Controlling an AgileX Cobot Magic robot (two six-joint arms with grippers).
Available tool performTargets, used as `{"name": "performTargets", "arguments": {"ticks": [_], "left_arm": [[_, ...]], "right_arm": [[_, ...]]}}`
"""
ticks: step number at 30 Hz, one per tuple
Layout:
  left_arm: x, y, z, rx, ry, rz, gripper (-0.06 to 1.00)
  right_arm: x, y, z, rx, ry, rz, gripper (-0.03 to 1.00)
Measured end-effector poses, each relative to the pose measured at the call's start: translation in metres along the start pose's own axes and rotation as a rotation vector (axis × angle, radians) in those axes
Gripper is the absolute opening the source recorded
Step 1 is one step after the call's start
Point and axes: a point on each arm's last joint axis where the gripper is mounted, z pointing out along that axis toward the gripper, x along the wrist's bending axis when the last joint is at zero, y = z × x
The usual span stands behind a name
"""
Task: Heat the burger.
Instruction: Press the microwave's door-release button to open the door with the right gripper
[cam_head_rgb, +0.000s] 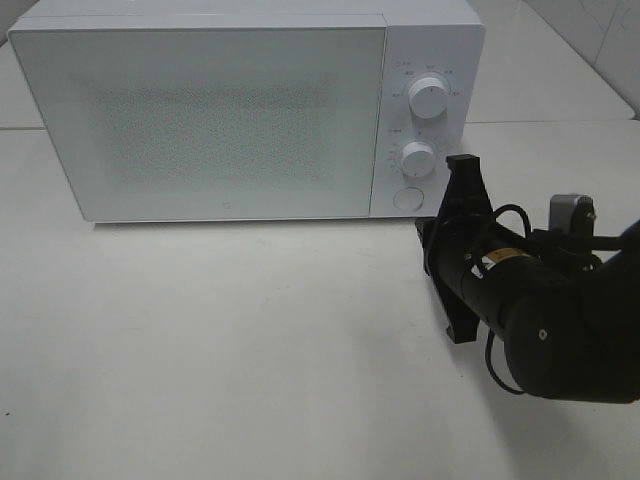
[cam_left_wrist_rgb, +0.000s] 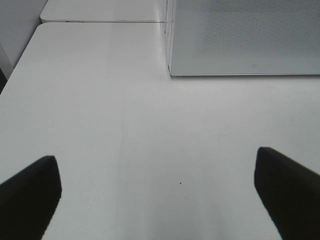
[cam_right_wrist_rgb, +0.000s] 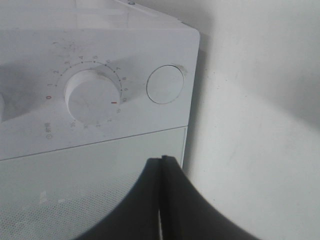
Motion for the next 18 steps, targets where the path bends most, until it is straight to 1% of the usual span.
{"name": "performTargets", "arguments": {"ticks": [6,8,18], "left_arm": [[0.000,0.000,0.000,0.000,0.000,0.000,0.97],[0.000,0.000,0.000,0.000,0.000,0.000,0.97],[0.000,0.000,0.000,0.000,0.000,0.000,0.97]], "right_arm": [[-0.001,0.001,0.014,0.004,0.004,0.026,0.02],[-0.003,0.003,0.025,0.001,0.004,0.042,0.02],[-0.008,0.005,0.045,-0.013,-0.006,0.078,0.02]]}}
